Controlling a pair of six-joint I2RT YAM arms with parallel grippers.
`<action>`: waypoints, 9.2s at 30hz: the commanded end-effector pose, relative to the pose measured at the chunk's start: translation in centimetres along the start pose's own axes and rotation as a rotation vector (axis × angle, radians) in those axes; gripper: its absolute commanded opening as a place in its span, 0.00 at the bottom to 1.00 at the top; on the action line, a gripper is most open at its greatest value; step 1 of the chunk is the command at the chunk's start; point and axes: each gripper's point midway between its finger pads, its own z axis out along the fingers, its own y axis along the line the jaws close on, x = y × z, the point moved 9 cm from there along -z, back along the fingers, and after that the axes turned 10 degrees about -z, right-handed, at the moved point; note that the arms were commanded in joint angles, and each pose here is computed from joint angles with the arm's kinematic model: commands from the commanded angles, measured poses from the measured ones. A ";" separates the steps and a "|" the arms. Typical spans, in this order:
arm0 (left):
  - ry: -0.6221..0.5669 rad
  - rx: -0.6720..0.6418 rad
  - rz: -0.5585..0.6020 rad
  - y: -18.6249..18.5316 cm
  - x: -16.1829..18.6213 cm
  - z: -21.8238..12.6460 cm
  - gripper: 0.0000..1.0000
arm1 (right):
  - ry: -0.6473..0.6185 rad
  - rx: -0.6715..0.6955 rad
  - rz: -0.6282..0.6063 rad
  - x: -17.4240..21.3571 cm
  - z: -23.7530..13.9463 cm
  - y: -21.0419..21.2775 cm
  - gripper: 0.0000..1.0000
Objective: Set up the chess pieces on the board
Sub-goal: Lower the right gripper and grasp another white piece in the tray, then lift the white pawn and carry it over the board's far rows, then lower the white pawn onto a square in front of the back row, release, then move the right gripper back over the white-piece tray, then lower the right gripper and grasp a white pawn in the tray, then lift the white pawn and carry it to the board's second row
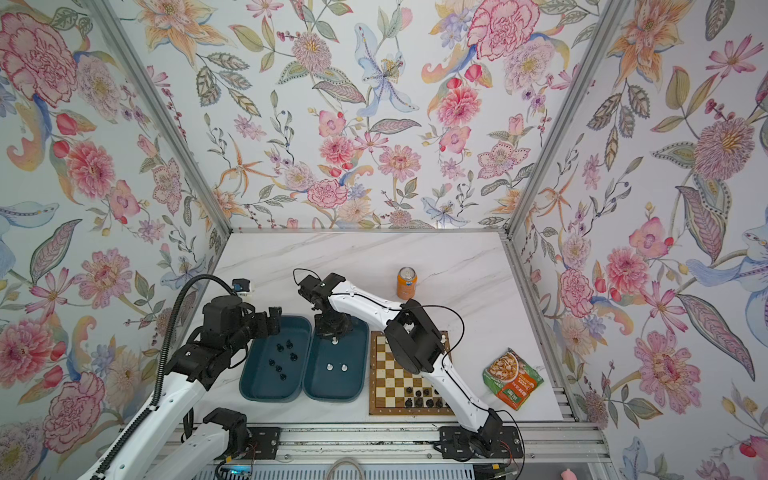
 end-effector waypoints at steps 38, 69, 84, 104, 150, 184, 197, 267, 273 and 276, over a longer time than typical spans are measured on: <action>-0.065 0.110 -0.048 -2.6 -3.4 2.0 0.94 | -0.147 0.231 0.115 4.6 -11.9 -8.0 0.12; -0.073 0.118 -0.042 -4.3 -4.9 1.9 0.97 | -0.089 0.128 0.176 5.7 -4.4 -10.7 0.13; -0.072 0.123 -0.028 -4.5 -5.3 2.0 0.97 | -0.061 0.123 0.192 5.6 -2.8 -11.2 0.13; -0.072 0.125 -0.024 -4.6 -5.4 2.0 0.97 | -0.023 0.138 0.199 6.2 -1.7 -11.7 0.15; -0.027 0.146 -0.019 -2.1 -0.9 -1.6 0.98 | -0.194 0.085 0.078 7.3 -9.8 -2.9 0.31; -0.060 0.124 -0.026 -1.2 -0.3 -3.5 0.98 | 0.002 0.074 0.000 9.4 0.3 0.6 0.26; -0.074 0.124 -0.030 -1.1 -0.4 -3.8 0.98 | 0.019 0.073 0.007 9.7 1.2 0.4 0.24; -0.035 0.199 0.072 -8.0 0.3 1.1 0.96 | -0.143 0.155 0.178 11.3 -9.2 -9.8 0.08; -0.032 0.216 0.095 -10.1 0.2 2.3 0.96 | -0.108 0.134 0.206 11.7 -7.4 -11.6 0.08; -0.029 0.218 0.081 -10.5 0.2 2.7 0.96 | -0.097 0.126 0.205 11.7 -7.0 -12.1 0.08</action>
